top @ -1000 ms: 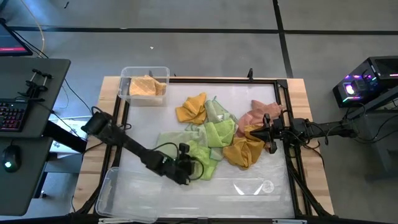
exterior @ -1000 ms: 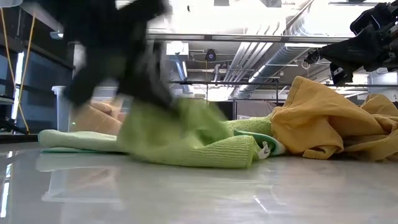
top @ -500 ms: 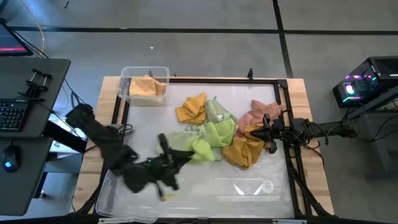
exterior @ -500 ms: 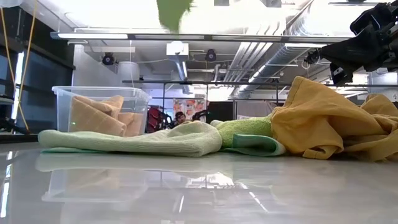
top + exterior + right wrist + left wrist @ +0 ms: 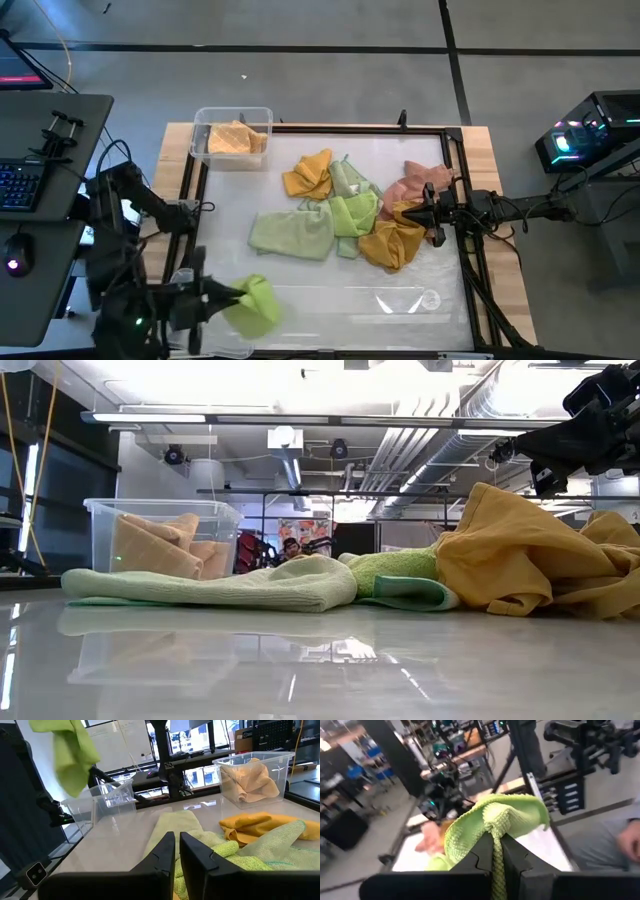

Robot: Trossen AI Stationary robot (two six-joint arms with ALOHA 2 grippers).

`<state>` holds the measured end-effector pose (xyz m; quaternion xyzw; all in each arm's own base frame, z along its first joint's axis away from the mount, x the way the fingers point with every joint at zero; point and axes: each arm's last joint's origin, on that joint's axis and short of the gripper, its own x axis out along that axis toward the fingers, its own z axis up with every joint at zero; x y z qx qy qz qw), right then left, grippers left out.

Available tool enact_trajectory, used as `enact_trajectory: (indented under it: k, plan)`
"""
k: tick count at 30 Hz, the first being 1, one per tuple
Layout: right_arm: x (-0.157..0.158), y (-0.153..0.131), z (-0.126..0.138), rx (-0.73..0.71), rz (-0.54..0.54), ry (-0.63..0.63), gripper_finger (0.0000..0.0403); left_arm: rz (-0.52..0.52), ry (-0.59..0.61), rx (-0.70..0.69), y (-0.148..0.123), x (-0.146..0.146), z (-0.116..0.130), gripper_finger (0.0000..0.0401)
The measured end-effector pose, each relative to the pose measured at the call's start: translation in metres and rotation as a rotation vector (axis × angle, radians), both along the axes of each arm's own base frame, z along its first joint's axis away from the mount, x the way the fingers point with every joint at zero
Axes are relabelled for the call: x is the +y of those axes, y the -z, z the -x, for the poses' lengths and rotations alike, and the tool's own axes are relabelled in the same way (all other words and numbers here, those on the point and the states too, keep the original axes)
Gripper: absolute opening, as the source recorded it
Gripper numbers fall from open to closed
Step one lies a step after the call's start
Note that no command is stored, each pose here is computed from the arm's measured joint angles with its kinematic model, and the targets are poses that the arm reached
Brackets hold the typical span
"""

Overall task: Sort towels by color in basket
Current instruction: Put the bottom light green towel into the bottom transparent bin

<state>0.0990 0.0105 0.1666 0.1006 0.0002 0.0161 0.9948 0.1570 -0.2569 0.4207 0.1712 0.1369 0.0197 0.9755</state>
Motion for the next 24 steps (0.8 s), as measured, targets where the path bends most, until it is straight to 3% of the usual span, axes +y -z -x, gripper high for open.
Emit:
enact_trajectory:
  k: [6,11,17,24]
  plan:
    - [0.000,0.000,0.000,0.000,0.000,-0.001,0.0022,0.190,0.009,0.082,0.012,-0.005,0.026,0.0003]
    - [0.000,0.000,0.000,0.000,0.000,-0.002,0.0022,0.373,-0.211,0.316,0.043,0.018,0.035,0.0003]
    - [0.000,0.000,0.000,0.000,0.000,-0.002,0.0022,0.467,-0.465,0.614,0.093,0.031,0.027,0.0003]
    - [0.000,0.000,0.000,0.000,0.000,-0.002,0.0022,0.603,-0.514,0.832,0.136,0.019,0.007,0.0003]
